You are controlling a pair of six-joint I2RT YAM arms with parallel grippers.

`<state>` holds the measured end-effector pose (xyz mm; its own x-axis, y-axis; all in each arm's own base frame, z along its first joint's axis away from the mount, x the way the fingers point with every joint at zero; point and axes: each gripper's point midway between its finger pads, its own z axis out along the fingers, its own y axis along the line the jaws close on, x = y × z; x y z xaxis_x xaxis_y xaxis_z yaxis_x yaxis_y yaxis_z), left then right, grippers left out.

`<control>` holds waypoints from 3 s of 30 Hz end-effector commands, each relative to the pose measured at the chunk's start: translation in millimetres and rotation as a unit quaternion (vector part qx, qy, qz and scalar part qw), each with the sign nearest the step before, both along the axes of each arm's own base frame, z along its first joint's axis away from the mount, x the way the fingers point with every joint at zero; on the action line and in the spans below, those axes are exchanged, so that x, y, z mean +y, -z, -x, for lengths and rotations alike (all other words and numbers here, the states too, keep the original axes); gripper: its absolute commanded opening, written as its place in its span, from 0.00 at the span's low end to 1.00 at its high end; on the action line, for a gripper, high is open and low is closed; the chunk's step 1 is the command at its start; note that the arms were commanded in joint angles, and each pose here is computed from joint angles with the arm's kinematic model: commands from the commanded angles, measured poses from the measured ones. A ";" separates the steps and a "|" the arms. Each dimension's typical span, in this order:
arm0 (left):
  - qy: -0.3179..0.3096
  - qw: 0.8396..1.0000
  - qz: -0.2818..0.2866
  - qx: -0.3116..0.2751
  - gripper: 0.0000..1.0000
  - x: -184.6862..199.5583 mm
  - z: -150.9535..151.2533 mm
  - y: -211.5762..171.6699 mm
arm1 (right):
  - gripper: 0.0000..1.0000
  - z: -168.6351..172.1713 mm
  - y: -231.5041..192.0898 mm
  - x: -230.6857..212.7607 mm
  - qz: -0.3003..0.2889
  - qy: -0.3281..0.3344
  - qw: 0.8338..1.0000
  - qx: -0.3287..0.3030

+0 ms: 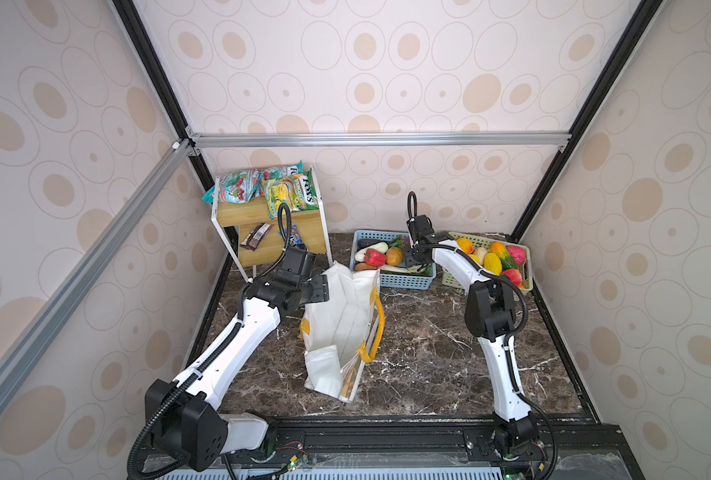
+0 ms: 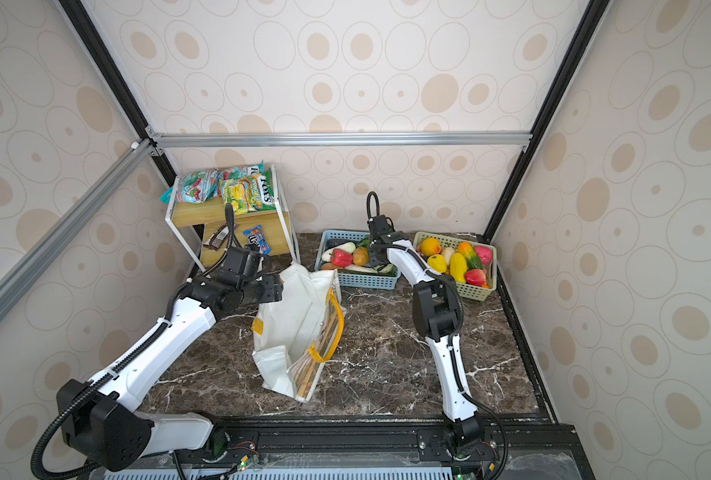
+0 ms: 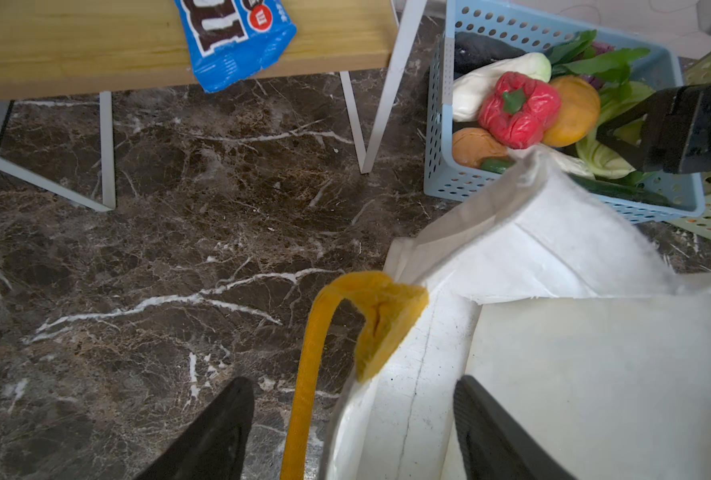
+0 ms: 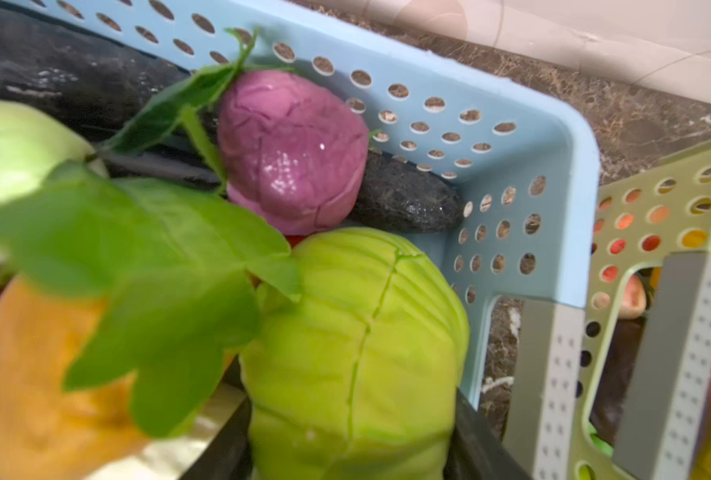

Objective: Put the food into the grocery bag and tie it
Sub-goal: 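Lift the bag upright with the left gripper while the right reaches into the blue basket, then grasp the green cabbage in the blue basket with the right gripper, then carry the green cabbage over the bag opening with the right gripper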

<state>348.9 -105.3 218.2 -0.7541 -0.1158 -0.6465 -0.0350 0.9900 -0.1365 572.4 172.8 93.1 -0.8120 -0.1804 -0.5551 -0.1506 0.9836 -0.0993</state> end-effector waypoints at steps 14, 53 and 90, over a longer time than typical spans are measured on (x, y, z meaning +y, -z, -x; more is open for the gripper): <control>0.036 0.999 -0.022 0.007 0.78 9.1 4.3 -10.5 | 0.53 28.2 -74.5 0.0 -0.037 0.001 0.999 -0.030; 0.069 0.998 0.004 0.004 0.73 4.6 17.9 3.4 | 0.52 171.9 -223.5 69.0 -0.188 -0.086 0.972 -0.111; 0.090 0.996 0.003 -0.001 0.40 -1.9 6.3 2.0 | 0.51 288.5 -195.7 224.6 -0.248 -0.253 0.935 -0.020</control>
<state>335.2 -106.4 206.5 -0.7805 0.0154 -0.6250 0.1315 0.9814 -0.1400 284.9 388.8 295.0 -0.6598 -0.2570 -0.7061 -0.6140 0.7261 0.3095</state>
